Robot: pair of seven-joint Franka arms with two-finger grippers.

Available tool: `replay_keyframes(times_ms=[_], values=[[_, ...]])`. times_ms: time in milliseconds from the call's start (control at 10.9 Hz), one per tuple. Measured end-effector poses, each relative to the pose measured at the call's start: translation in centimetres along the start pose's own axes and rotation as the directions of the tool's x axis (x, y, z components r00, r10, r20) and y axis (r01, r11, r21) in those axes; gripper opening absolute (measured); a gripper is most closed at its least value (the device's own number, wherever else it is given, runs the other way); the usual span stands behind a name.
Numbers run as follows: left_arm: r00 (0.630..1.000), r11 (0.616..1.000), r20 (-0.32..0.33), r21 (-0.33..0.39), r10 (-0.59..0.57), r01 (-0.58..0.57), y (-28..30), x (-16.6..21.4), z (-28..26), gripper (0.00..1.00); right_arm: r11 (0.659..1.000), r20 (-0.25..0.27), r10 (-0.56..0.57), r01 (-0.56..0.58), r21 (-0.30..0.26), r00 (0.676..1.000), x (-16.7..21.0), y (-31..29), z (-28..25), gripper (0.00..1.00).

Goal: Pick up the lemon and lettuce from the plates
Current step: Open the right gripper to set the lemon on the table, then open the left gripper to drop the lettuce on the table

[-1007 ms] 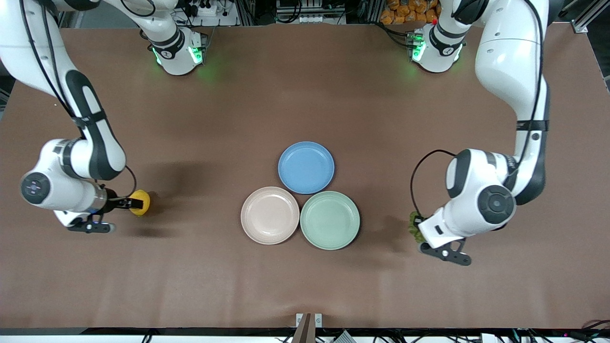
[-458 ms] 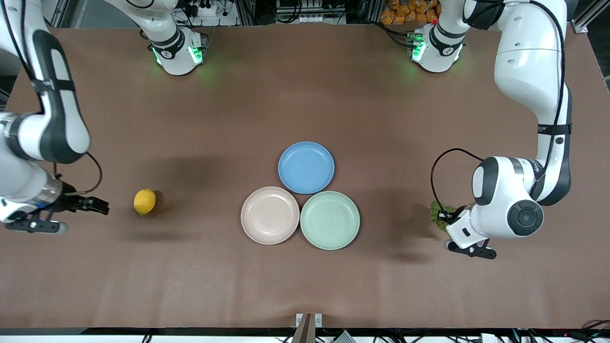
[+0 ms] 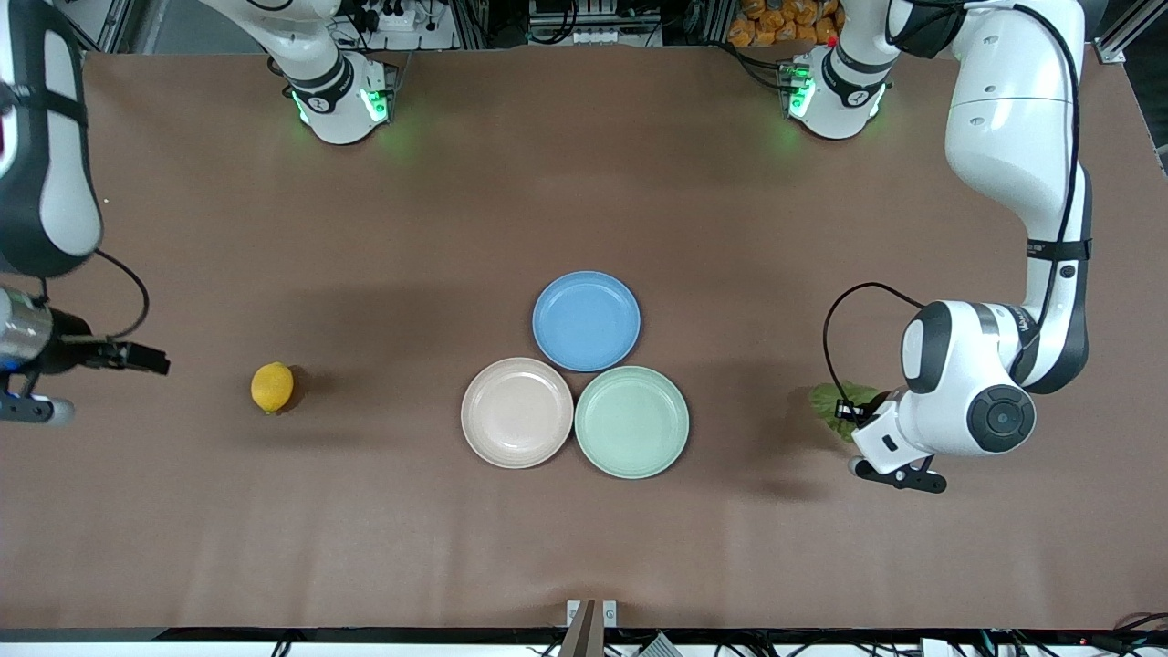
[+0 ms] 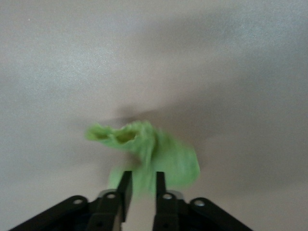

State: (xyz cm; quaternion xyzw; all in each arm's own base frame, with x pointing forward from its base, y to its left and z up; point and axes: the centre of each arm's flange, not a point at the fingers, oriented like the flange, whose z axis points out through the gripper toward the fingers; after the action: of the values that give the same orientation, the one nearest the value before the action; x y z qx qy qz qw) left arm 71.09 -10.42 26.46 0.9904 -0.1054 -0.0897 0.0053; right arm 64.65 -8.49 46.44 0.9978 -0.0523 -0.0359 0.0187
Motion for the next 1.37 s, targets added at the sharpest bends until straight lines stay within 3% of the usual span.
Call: replay_keyframes(times_ms=[275, 549, 824, 1373], values=[[1.000, 1.000, -0.003, -0.005, -0.023, 0.022, -1.5, -0.1, -0.1, 0.64, 1.000, 0.025, -0.020, 0.020, 0.006, 0.999, -2.8, 0.6, -1.7, 1.00], [0.999, 0.999, -0.017, -0.017, -0.048, 0.048, -2.1, -0.1, -0.9, 1.00, 0.994, 0.046, -0.111, 0.110, 0.020, 0.993, -3.6, -3.8, -0.9, 1.00], [0.985, 0.985, -0.046, -0.029, -0.169, 0.168, -1.8, 0.0, -2.9, 1.00, 0.982, 0.045, -0.188, 0.188, 0.013, 0.981, -4.9, -8.8, -1.7, 1.00], [0.955, 0.961, -0.111, -0.032, -0.276, 0.274, 1.5, -0.8, -8.4, 1.00, 0.981, -0.005, -0.195, 0.195, -0.001, 0.981, -8.4, -8.9, 0.3, 1.00]])
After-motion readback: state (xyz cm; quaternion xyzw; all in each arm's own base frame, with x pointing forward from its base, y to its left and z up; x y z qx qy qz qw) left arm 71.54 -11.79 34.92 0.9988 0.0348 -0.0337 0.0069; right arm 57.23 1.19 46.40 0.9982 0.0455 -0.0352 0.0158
